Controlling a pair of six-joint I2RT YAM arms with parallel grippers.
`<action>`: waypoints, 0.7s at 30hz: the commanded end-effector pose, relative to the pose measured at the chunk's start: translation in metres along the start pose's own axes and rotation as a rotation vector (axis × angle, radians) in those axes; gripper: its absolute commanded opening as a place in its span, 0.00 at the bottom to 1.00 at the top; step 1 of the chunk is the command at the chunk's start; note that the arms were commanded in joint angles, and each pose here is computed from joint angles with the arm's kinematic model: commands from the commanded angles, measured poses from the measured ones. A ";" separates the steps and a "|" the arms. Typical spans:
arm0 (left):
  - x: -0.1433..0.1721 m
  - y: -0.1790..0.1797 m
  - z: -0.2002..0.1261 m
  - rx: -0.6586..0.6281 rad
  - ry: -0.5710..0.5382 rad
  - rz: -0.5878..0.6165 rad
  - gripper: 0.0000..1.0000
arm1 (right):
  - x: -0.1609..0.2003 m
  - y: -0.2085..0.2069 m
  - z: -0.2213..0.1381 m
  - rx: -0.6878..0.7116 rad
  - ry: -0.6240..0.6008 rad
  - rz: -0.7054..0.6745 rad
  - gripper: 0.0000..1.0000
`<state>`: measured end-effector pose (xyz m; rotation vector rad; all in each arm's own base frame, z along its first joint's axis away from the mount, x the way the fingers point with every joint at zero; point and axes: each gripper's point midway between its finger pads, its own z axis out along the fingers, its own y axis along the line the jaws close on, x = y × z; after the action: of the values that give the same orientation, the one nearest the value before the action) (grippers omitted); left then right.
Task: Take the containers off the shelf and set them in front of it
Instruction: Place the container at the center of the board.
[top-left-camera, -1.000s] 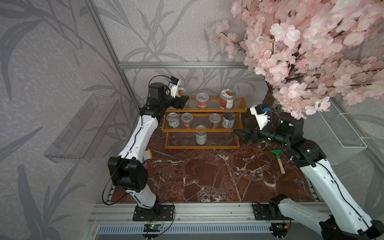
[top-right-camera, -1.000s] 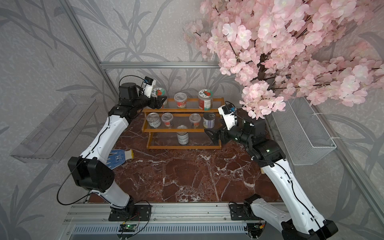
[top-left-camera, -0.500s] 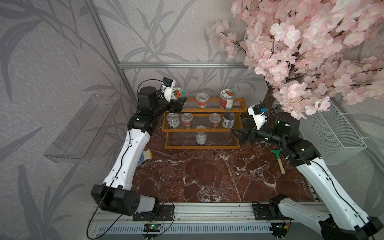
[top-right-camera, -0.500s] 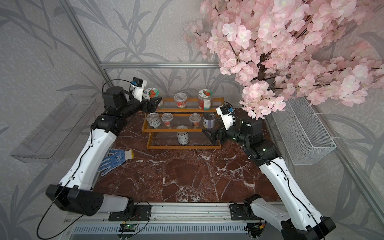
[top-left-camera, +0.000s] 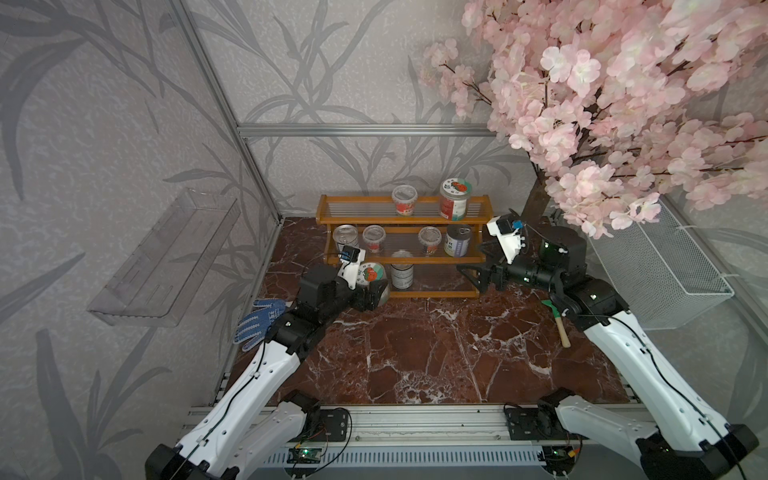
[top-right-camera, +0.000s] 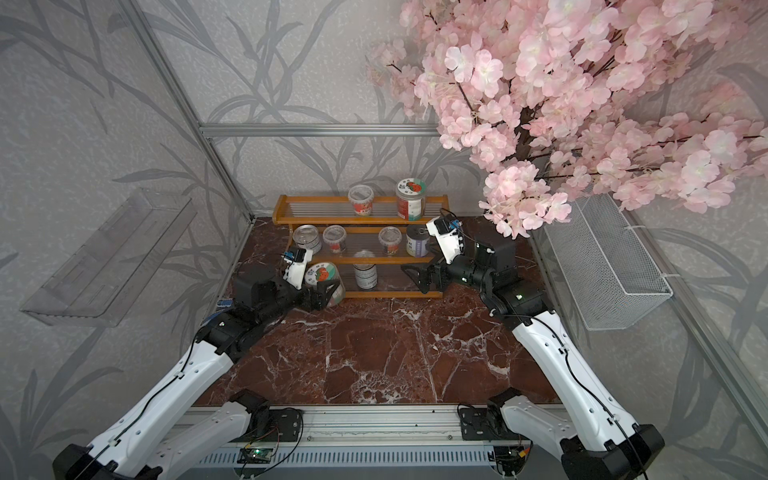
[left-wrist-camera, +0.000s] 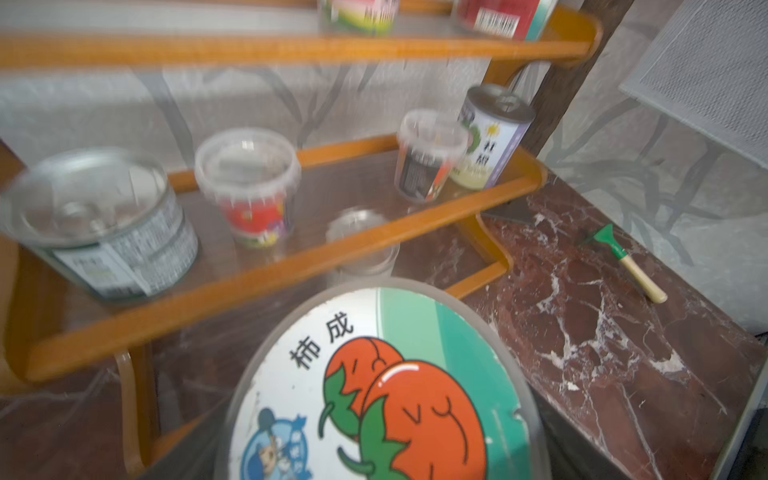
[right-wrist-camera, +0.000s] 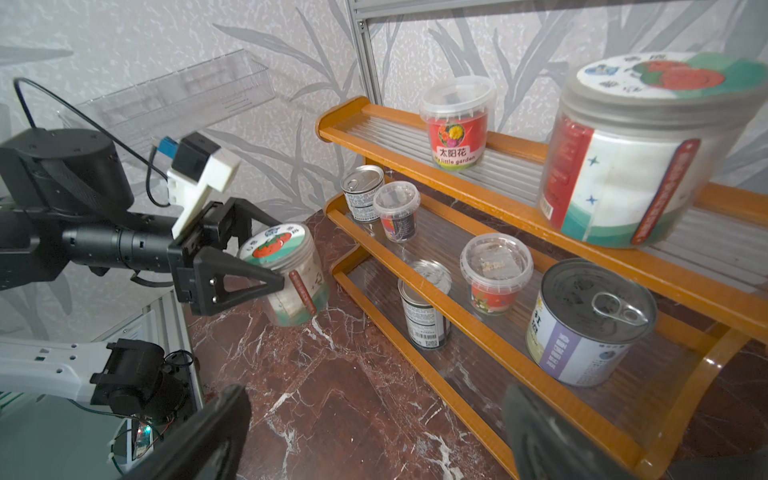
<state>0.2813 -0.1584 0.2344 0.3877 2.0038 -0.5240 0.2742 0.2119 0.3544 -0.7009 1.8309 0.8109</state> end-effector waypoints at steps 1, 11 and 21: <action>0.001 0.007 -0.002 -0.059 -0.098 -0.067 0.75 | 0.001 0.001 -0.004 0.000 -0.007 -0.034 0.99; 0.101 0.004 0.021 -0.159 -0.001 -0.021 0.75 | 0.016 -0.007 0.001 0.028 0.036 -0.057 0.99; 0.133 0.018 0.025 -0.243 0.058 -0.006 0.74 | 0.029 -0.010 0.003 0.037 0.050 -0.051 0.99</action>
<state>0.2387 -0.1509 0.0942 0.3025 2.1506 -0.2873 0.2769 0.2085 0.3212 -0.7433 1.8811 0.7479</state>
